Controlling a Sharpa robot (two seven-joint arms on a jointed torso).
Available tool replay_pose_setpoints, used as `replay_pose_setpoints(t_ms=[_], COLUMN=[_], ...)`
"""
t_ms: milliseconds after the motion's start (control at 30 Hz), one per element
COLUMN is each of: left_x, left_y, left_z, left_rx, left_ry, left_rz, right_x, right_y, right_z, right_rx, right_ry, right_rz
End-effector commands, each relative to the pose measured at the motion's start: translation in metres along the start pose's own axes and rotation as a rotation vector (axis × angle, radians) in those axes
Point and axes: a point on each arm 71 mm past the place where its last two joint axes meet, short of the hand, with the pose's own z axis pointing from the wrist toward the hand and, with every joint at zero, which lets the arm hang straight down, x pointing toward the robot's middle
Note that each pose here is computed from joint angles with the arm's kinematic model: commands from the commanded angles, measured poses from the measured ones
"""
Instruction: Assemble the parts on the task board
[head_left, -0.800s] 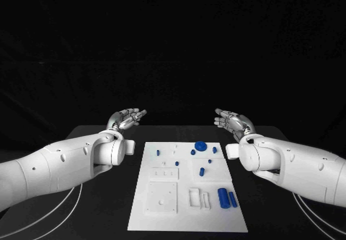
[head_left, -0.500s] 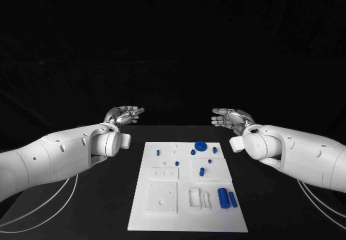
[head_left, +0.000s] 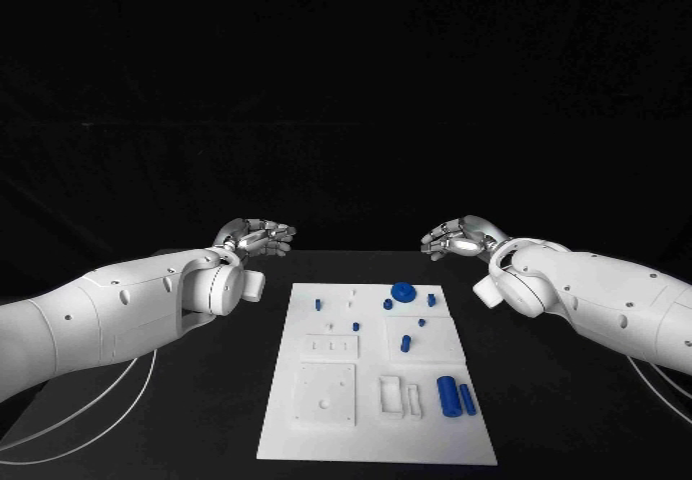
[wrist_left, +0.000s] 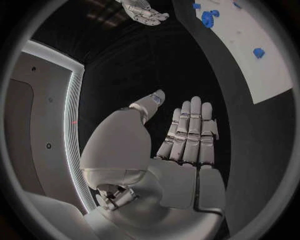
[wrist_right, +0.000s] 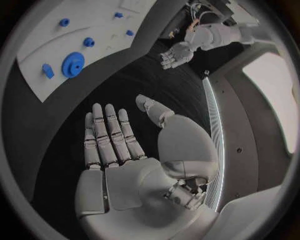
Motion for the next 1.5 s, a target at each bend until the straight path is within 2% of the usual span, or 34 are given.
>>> replay_pose_setpoints(t_ms=[33, 133, 300, 567, 800, 1133, 1367, 1500], left_x=[0.0043, 0.0046, 0.0041, 0.0041, 0.0128, 0.0260, 0.0287, 0.0281], left_y=[-0.0014, -0.0015, -0.0013, -0.0051, -0.0110, -0.0182, -0.0233, -0.0255], left_z=[-0.0015, -0.0028, -0.0088, -0.0240, -0.0352, -0.0473, -0.0517, -0.0516], left_rx=[0.007, 0.012, 0.015, 0.025, 0.036, 0.048, 0.057, 0.062], left_ry=[0.057, 0.068, 0.079, 0.115, 0.157, 0.205, 0.218, 0.217], left_rz=[0.011, 0.013, 0.007, -0.010, -0.027, -0.043, -0.048, -0.048], right_x=[0.003, 0.004, 0.010, 0.021, 0.027, 0.035, 0.040, 0.040], right_y=[0.006, 0.009, 0.013, 0.026, 0.044, 0.053, 0.054, 0.055], right_z=[0.001, 0.002, 0.003, -0.001, -0.003, -0.002, -0.001, -0.001], right_rx=[-0.062, -0.088, -0.130, -0.204, -0.256, -0.253, -0.237, -0.241], right_ry=[-0.006, -0.008, 0.033, 0.076, 0.092, 0.116, 0.133, 0.125], right_rz=[-0.307, -0.375, -0.512, -0.702, -0.818, -0.879, -0.900, -0.865])
